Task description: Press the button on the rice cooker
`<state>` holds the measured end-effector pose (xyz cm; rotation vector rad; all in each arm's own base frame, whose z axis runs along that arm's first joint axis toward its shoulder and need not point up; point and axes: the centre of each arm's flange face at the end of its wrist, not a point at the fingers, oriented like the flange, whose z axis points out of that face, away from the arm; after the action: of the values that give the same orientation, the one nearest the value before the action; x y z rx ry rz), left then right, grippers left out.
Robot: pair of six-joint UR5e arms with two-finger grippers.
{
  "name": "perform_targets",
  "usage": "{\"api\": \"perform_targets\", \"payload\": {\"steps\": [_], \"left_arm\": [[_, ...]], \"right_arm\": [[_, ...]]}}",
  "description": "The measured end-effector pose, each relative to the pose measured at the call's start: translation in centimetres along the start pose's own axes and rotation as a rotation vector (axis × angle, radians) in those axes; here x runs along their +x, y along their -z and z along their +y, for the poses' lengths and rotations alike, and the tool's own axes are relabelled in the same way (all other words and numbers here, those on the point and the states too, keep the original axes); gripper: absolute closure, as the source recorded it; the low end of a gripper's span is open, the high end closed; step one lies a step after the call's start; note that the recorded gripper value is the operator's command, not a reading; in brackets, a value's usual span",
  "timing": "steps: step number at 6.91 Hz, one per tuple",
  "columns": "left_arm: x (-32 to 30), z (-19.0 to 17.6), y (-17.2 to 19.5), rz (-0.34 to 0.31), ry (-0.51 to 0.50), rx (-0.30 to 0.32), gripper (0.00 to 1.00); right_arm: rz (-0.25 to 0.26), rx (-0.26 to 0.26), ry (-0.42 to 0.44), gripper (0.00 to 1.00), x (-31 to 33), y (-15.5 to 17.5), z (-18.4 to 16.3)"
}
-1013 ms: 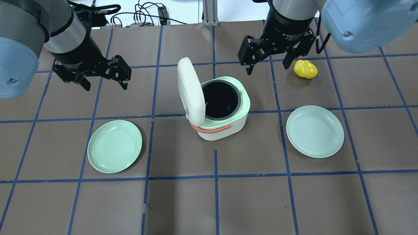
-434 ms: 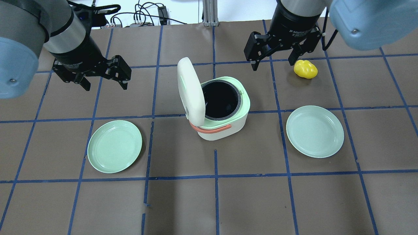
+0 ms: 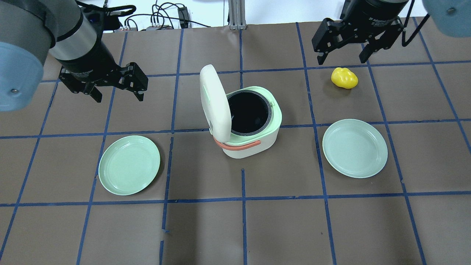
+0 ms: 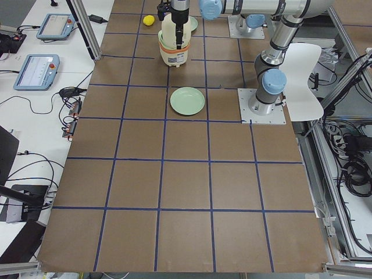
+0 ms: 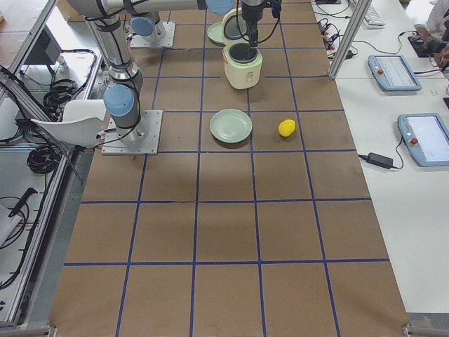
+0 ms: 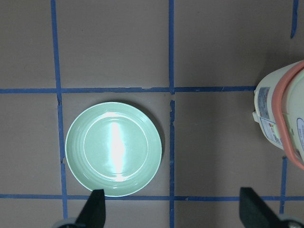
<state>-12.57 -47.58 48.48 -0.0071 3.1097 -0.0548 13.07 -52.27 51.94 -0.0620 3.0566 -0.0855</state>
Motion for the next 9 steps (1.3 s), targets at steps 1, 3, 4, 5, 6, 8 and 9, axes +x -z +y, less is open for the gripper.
{"api": "perform_targets", "payload": {"steps": [1,3,4,5,6,8,9], "left_arm": [[0.0,0.0,0.0,0.0,0.0,0.0,0.0],[0.0,0.0,0.01,0.0,0.0,0.0,0.0],[0.0,0.0,0.0,0.0,0.0,0.0,0.0],[0.0,0.0,0.0,0.0,0.0,0.0,0.0],[0.0,0.0,0.01,0.0,0.0,0.0,0.0],[0.0,0.0,0.01,0.0,0.0,0.0,0.0],[0.0,0.0,0.01,0.0,0.0,0.0,0.0]], "right_arm": [[0.002,0.006,-0.012,0.0,0.53,0.36,0.01],[0.003,0.013,-0.018,0.0,0.65,0.76,0.16],[0.002,0.013,-0.019,0.0,0.66,0.81,0.35],[0.003,0.012,-0.019,0.0,0.67,0.81,0.46],[0.004,0.012,-0.018,0.0,0.7,0.78,0.49],[0.004,0.012,-0.018,0.0,0.7,0.77,0.52],[0.005,0.013,-0.017,0.0,0.69,0.85,0.57]]}}
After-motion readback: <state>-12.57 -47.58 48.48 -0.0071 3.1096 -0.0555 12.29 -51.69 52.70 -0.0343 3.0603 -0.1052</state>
